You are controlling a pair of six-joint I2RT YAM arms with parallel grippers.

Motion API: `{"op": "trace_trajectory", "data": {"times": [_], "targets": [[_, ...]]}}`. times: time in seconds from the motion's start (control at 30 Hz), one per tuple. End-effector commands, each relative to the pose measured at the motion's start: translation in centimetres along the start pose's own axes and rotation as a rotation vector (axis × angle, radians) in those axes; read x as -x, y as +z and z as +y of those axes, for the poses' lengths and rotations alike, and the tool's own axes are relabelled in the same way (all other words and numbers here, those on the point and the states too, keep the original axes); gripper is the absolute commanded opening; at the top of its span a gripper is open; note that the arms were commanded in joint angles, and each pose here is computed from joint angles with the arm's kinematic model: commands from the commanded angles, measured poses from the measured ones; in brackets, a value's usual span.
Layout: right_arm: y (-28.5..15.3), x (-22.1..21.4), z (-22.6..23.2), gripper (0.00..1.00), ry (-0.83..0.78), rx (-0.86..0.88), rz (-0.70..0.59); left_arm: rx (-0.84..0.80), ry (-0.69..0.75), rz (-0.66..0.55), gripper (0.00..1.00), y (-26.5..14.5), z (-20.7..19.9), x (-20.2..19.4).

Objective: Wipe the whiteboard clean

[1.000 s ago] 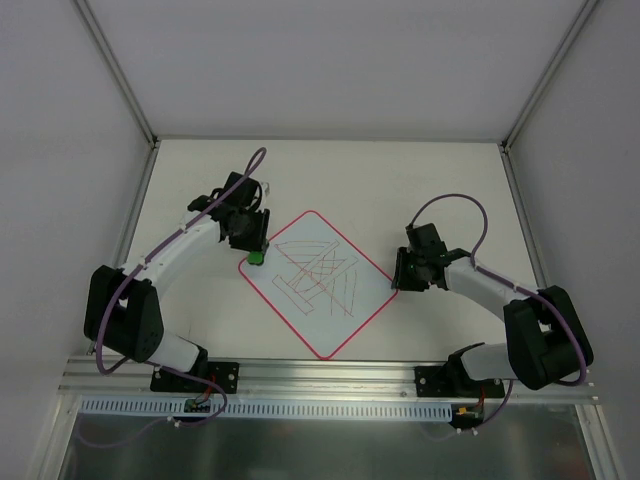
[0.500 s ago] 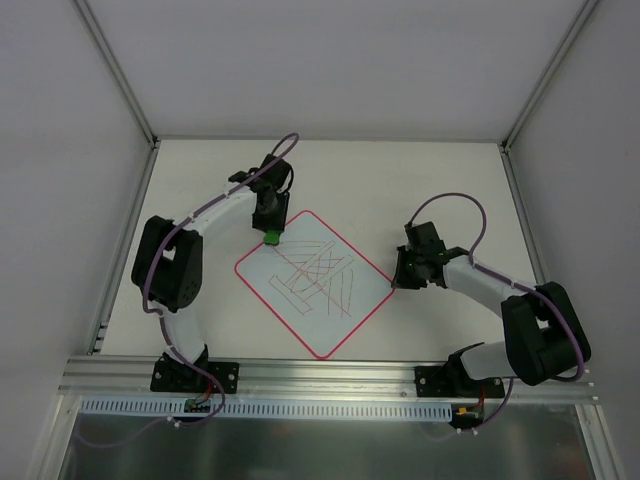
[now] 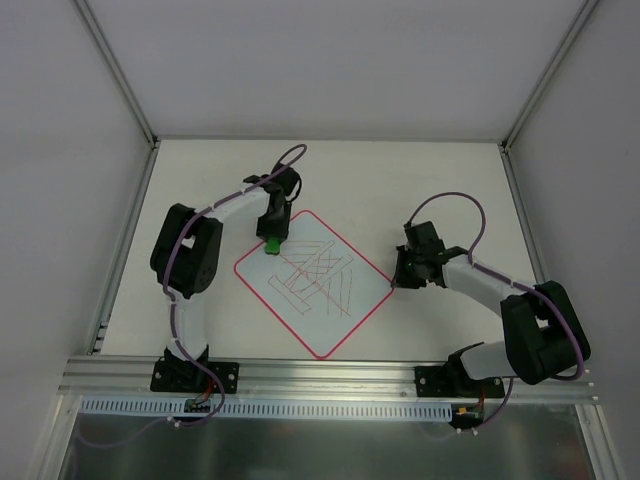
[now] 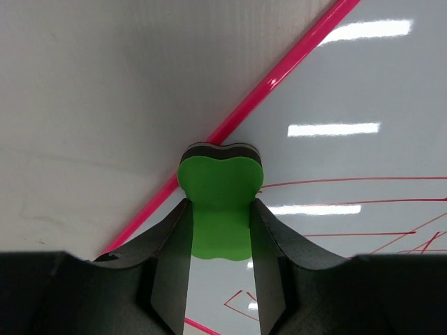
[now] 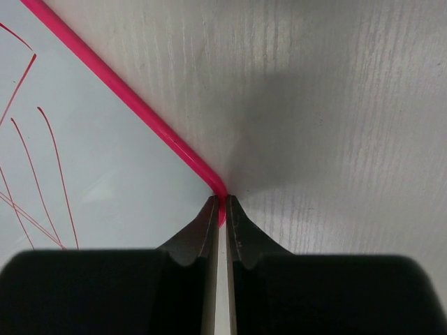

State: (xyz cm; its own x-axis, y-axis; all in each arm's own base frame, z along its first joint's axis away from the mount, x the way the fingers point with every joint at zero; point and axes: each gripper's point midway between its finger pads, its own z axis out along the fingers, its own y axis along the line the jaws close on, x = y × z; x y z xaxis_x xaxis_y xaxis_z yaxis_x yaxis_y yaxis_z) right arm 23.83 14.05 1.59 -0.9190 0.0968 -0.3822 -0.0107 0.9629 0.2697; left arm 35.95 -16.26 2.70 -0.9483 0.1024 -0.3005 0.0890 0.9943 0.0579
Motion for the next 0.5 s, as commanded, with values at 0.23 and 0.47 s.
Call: {"op": "trace_trajectory", "data": {"times": [0.23,0.47], "targets": [[0.5,-1.2,-0.3,0.0,-0.031,-0.031,0.05,-0.046,0.028,0.043,0.0,2.6,-8.2,-1.5],[0.6,-1.3,-0.2,0.0,-0.035,-0.035,0.052,-0.163,0.091,0.062,0.0,2.4,-16.8,-3.5]]}}
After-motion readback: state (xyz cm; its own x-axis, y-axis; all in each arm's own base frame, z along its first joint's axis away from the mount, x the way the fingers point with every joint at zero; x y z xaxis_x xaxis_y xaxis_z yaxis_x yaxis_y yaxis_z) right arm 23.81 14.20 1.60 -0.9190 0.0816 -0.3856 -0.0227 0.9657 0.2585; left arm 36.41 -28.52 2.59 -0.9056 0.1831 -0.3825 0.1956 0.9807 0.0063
